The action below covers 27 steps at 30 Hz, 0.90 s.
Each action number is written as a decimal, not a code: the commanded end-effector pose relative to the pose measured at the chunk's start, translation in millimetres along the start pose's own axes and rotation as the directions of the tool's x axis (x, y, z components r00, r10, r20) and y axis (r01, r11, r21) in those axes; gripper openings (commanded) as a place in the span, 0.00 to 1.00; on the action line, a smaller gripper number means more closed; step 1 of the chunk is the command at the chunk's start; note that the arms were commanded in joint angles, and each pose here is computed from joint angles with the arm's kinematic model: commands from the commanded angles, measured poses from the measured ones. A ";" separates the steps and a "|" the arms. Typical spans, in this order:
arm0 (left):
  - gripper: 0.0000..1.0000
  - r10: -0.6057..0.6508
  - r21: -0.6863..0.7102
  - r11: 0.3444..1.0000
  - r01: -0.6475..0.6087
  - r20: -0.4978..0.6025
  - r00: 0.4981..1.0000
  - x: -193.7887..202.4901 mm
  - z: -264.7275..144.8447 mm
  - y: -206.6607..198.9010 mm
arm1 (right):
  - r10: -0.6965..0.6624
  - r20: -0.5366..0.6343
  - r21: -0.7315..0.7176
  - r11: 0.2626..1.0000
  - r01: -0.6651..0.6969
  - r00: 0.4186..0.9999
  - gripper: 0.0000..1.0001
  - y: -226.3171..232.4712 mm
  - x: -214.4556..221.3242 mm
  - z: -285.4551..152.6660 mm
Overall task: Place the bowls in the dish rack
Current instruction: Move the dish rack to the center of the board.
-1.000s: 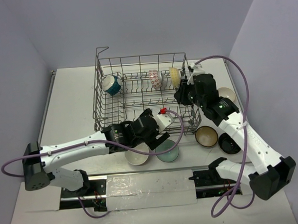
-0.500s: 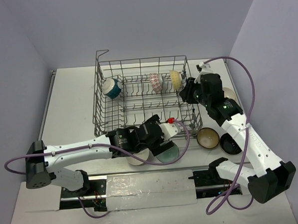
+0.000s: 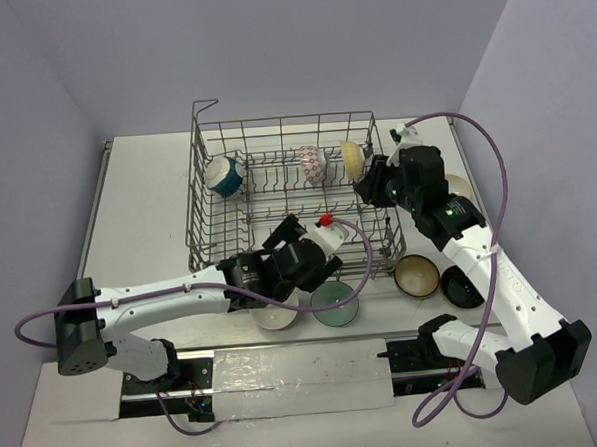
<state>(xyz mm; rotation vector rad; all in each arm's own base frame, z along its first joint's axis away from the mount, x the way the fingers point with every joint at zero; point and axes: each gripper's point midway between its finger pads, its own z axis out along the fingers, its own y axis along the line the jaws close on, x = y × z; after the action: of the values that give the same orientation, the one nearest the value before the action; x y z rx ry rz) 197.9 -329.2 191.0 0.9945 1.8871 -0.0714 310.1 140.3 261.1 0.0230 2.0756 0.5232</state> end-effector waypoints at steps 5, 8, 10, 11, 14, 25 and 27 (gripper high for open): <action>0.99 -0.164 -0.120 0.974 0.193 0.222 0.961 -66.1 -19.6 47.0 | -0.013 0.069 -0.004 1.000 0.014 0.998 0.36 3.5 -24.6 4.6; 0.99 -0.191 -0.138 0.962 0.237 0.283 0.940 -92.4 -31.3 61.4 | -0.013 0.090 -0.009 1.000 0.014 0.996 0.34 6.6 -34.0 -0.1; 0.99 -0.207 -0.158 0.950 0.269 0.325 0.923 -109.1 -43.8 74.9 | -0.024 0.124 -0.026 0.999 0.028 0.992 0.34 11.4 -42.9 -8.0; 0.99 -0.215 -0.164 0.945 0.282 0.337 0.917 -114.3 -48.6 80.2 | -0.028 0.151 -0.035 0.999 0.033 0.988 0.34 13.6 -48.0 -15.8; 0.99 -0.238 -0.179 0.931 0.317 0.359 0.902 -125.5 -66.2 97.3 | -0.018 0.196 0.007 1.000 0.017 0.980 0.35 6.8 -55.5 -24.3; 0.99 -0.375 -0.298 0.821 0.487 0.360 0.854 -80.6 -97.9 183.2 | 0.036 0.201 0.158 0.985 -0.069 0.979 0.38 -29.0 -47.5 -8.7; 0.99 -0.377 -0.335 0.807 0.486 0.342 0.861 -72.3 -98.6 189.9 | 0.041 0.194 0.168 0.983 -0.074 0.980 0.38 -30.4 -47.4 -7.5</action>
<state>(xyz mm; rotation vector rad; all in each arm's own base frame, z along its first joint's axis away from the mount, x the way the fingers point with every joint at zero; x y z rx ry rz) 265.7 -212.2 380.4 0.2389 1.7101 -0.1119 326.7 101.9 278.6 0.2000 1.9784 0.3582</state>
